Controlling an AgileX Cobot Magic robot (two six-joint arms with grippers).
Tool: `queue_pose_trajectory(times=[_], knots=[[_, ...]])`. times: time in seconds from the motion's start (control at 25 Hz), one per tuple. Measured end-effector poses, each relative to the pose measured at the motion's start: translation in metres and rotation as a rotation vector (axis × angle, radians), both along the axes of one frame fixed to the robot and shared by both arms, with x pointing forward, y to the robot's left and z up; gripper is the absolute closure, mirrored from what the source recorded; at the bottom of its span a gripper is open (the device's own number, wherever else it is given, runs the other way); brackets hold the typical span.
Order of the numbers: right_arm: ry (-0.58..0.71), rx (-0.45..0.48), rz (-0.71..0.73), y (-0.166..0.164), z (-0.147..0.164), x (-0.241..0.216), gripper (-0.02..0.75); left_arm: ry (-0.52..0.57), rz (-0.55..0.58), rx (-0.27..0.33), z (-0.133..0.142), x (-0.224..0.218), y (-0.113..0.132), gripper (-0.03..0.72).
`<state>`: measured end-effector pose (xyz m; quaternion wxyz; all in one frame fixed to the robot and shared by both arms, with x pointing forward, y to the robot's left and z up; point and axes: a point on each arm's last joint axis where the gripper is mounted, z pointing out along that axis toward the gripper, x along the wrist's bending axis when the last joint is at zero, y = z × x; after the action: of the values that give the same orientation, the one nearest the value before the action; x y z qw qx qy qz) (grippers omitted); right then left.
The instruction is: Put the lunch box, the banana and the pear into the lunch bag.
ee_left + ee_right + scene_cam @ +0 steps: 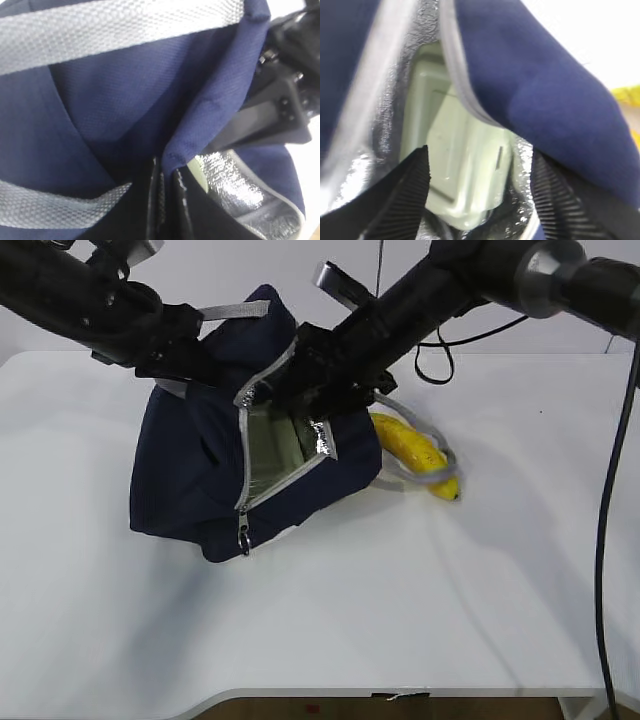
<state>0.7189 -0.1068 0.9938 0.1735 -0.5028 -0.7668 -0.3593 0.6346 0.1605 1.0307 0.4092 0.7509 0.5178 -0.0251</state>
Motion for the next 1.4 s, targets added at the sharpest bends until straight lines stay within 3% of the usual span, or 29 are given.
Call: queue_pose_trajectory(times=[0.16,0.36,0.6,0.84,0.96,1.16,1.4], knots=[[-0.035,-0.075,-0.025,-0.005,0.008,0.004,0.233,0.008,-0.008,-0.003,0.0,-0.001,0.0,0.67],[-0.051,-0.083,-0.034,-0.008,0.017,0.002,0.233,0.013,-0.013,-0.004,0.0,-0.002,-0.001,0.67],[-0.174,-0.179,-0.043,-0.02,0.063,-0.009,0.233,0.019,-0.01,-0.02,0.001,-0.002,-0.001,0.67],[-0.311,-0.384,-0.126,-0.045,0.113,-0.026,0.233,0.075,0.004,-0.127,0.005,-0.002,0.002,0.671],[-0.344,-0.436,-0.17,-0.053,0.127,-0.03,0.233,0.112,0.014,-0.192,0.008,-0.002,0.009,0.671],[-0.323,-0.488,-0.228,-0.059,0.126,-0.031,0.233,0.175,0.009,-0.28,0.013,-0.002,0.026,0.671],[-0.246,-0.542,-0.216,-0.061,0.101,-0.031,0.233,0.221,0.01,-0.343,0.017,-0.002,0.05,0.671]])
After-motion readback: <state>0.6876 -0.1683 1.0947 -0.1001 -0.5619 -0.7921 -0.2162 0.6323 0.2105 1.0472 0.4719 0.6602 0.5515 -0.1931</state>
